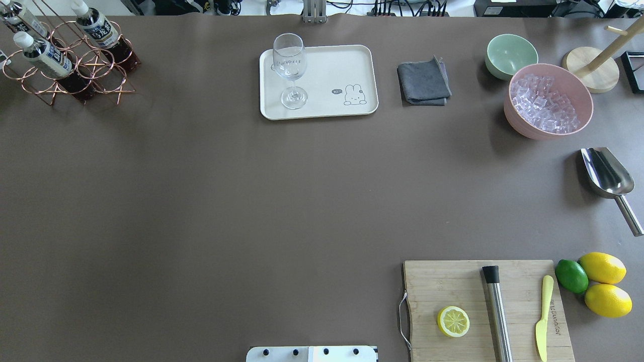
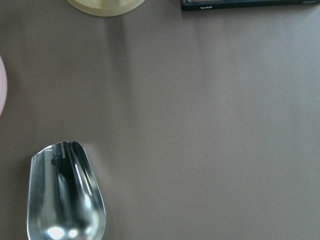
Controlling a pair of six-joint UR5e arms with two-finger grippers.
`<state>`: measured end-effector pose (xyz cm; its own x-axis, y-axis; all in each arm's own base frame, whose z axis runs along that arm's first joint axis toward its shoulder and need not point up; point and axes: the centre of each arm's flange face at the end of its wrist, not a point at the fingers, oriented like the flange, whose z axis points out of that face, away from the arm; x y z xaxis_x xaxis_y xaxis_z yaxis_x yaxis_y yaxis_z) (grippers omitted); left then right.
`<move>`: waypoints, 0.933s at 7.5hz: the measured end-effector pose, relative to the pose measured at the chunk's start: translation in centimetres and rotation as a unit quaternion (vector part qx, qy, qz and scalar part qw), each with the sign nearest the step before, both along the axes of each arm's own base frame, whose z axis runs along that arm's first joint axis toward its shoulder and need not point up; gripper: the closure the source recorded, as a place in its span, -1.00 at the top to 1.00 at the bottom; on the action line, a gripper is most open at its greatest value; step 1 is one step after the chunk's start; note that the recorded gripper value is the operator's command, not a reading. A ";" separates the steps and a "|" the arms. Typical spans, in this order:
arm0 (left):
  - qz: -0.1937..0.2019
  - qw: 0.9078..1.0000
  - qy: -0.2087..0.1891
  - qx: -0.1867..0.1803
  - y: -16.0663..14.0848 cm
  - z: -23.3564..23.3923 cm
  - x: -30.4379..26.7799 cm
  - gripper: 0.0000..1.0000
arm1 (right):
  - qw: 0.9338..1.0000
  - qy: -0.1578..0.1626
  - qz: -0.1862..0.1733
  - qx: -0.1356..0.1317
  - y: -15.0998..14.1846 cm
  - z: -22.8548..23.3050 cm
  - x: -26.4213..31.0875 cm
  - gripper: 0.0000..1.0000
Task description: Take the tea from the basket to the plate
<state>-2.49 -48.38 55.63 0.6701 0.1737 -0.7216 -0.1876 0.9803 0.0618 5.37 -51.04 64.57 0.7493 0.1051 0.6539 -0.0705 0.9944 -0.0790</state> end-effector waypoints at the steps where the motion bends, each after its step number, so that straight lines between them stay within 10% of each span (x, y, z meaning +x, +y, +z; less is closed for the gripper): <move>1: 0.000 1.000 0.000 0.001 0.0 -0.1 0.0 0.97 | 1.000 0.013 -0.001 -0.005 0.4 0.6 0.1 0.99; 7: -0.003 1.000 -0.001 -0.016 0.8 1.0 -0.3 0.98 | 1.000 -0.018 0.006 0.013 0.7 -1.4 0.5 0.99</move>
<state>-2.82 -47.56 56.68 0.6724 0.1466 -0.7255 -0.1810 0.9830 0.0309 5.84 -50.32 63.19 0.7241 0.0957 0.6830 -0.0794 0.9953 -0.0553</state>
